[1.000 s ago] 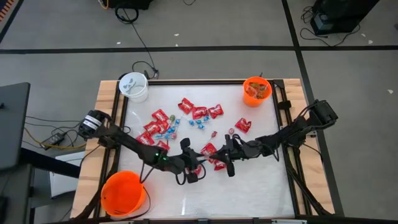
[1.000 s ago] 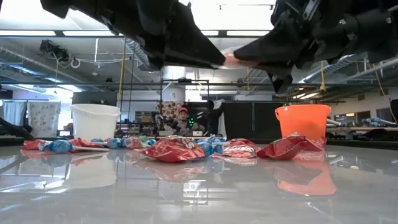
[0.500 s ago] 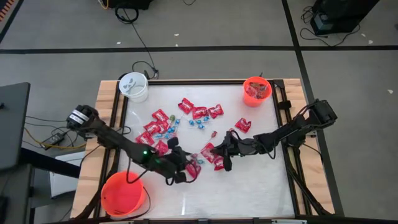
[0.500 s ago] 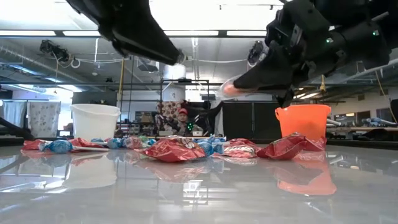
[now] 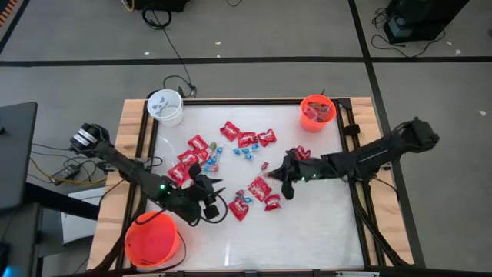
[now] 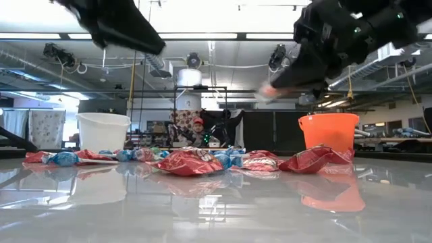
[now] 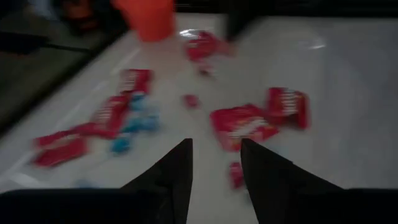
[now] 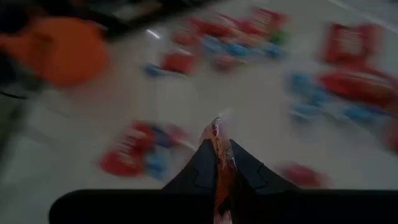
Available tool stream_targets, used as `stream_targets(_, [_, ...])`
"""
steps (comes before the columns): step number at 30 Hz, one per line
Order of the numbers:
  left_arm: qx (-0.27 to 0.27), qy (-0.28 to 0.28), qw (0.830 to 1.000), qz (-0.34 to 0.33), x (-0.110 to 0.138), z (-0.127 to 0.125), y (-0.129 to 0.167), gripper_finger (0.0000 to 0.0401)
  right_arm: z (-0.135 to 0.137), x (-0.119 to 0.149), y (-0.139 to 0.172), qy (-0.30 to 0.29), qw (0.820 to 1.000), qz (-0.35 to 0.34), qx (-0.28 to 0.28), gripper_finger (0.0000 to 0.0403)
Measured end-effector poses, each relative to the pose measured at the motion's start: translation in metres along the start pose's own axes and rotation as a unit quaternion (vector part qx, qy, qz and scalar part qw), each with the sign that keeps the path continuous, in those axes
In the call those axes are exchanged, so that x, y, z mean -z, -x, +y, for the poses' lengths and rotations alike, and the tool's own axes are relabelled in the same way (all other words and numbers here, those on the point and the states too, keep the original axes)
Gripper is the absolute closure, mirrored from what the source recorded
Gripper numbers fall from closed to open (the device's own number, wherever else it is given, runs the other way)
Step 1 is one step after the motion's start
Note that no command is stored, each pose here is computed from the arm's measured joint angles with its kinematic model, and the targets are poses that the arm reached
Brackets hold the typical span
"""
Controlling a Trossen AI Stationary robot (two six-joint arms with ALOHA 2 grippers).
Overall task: Sort candy by brand, put in halloween buckets
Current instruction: Put the orange gummy into the top orange bucket
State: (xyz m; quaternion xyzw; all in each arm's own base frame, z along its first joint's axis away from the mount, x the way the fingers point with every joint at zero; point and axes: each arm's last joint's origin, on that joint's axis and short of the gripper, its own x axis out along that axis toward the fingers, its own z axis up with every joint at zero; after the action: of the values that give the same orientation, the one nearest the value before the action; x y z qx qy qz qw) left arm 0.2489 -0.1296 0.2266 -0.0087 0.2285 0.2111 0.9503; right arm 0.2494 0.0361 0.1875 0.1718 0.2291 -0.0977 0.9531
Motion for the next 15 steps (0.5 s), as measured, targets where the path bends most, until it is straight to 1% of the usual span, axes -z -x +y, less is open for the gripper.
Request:
stream_targets(3, [0.066, 0.022, 0.997, -0.019, 0.019, 0.005, -0.016, 0.0261, -0.016, -0.019, 0.018, 0.004, 0.995, 0.053, 0.082, 0.0380])
stream_targets(5, [0.118, 0.052, 0.991, -0.043, 0.028, 0.011, -0.023, 0.0261, -0.026, -0.035, 0.032, 0.005, 0.986, 0.090, 0.141, 0.0380])
stream_targets(6, [0.135, 0.066, 0.987, -0.053, 0.033, 0.015, -0.026, 0.0261, -0.032, -0.043, 0.040, 0.004, 0.979, 0.104, 0.173, 0.0380])
stream_targets(8, [0.141, 0.084, 0.984, -0.065, 0.041, 0.023, -0.029, 0.0261, -0.046, -0.059, 0.057, -0.001, 0.963, 0.128, 0.236, 0.0380])
stream_targets(11, [0.124, 0.104, 0.984, -0.075, 0.045, 0.033, -0.031, 0.0261, -0.066, -0.077, 0.078, -0.023, 0.938, 0.141, 0.315, 0.0380])
stream_targets(15, [0.120, 0.099, 0.984, -0.084, 0.039, 0.034, -0.029, 0.0261, -0.098, -0.086, 0.090, -0.062, 0.912, 0.146, 0.378, 0.0378])
